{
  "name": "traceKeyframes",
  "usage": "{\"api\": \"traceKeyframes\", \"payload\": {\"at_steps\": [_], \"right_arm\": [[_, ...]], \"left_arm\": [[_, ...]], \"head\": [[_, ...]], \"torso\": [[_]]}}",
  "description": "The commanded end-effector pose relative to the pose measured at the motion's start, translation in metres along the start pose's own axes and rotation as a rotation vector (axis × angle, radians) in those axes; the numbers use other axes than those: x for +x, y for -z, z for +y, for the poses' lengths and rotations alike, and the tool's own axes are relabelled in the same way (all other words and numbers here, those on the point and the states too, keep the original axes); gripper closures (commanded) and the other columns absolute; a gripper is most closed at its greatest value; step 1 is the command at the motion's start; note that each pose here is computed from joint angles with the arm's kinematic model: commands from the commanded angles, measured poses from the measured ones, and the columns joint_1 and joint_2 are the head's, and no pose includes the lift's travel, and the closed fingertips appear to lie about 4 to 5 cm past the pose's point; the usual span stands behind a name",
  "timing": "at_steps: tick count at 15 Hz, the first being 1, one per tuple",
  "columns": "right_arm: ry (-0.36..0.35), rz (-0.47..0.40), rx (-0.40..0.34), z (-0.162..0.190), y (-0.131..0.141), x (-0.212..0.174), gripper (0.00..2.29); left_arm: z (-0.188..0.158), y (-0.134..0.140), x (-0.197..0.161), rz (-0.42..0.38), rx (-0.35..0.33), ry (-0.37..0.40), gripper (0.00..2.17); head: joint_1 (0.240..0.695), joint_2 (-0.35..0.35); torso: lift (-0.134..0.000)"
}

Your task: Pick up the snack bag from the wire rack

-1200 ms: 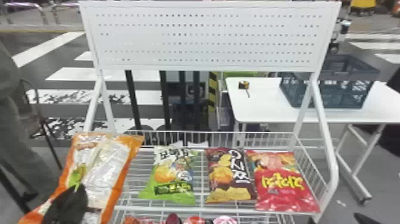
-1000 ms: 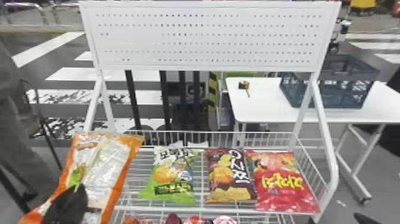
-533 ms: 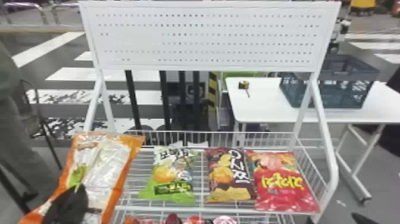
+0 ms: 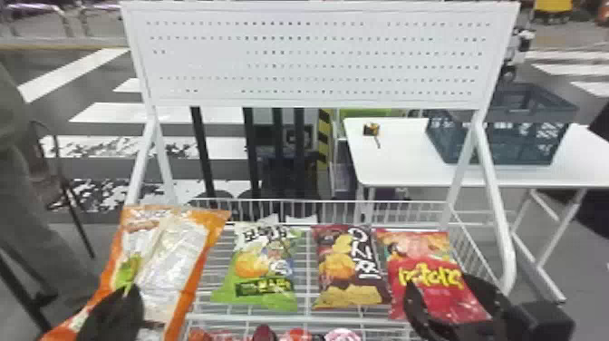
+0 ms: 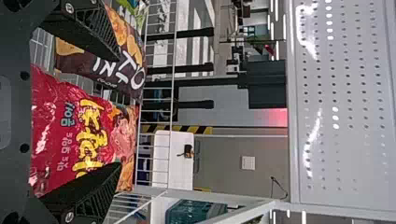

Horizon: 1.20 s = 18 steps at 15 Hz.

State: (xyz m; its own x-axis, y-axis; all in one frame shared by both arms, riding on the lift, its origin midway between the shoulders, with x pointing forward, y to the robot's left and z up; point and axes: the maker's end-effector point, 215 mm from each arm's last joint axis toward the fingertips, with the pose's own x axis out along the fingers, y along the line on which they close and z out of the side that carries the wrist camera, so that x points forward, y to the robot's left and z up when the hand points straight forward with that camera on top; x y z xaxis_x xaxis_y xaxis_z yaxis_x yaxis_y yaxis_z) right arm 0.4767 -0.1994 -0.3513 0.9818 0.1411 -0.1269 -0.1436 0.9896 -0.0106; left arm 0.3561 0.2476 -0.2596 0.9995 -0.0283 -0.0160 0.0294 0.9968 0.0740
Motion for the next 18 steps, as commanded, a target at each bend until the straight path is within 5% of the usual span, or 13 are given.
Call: {"api": "traceKeyframes", "payload": {"at_steps": [1, 9, 11, 14, 18], "right_arm": [[0.003, 0.064, -0.032, -0.004, 0.027, 0.037, 0.10], [0.071, 0.195, -0.025, -0.045, 0.082, 0.065, 0.15], [0.072, 0.265, -0.023, -0.046, 0.100, 0.062, 0.54], [0.065, 0.289, -0.005, -0.040, 0.105, 0.060, 1.98], [0.082, 0.277, -0.005, -0.039, 0.098, 0.058, 2.13]], "left_arm": [[-0.001, -0.002, -0.001, -0.002, 0.004, 0.003, 1.67], [-0.001, -0.002, 0.001, -0.002, 0.011, 0.006, 1.67], [-0.002, -0.003, 0.001, -0.005, 0.010, 0.008, 1.67], [-0.001, -0.001, 0.001, -0.002, 0.010, 0.008, 1.67], [-0.001, 0.000, 0.000, 0.004, 0.012, 0.009, 1.67]], "head": [[0.499, 0.000], [0.499, 0.000], [0.499, 0.000], [0.499, 0.000], [0.499, 0.000]], "torso": [[0.000], [0.000], [0.000], [0.000], [0.000]]}}
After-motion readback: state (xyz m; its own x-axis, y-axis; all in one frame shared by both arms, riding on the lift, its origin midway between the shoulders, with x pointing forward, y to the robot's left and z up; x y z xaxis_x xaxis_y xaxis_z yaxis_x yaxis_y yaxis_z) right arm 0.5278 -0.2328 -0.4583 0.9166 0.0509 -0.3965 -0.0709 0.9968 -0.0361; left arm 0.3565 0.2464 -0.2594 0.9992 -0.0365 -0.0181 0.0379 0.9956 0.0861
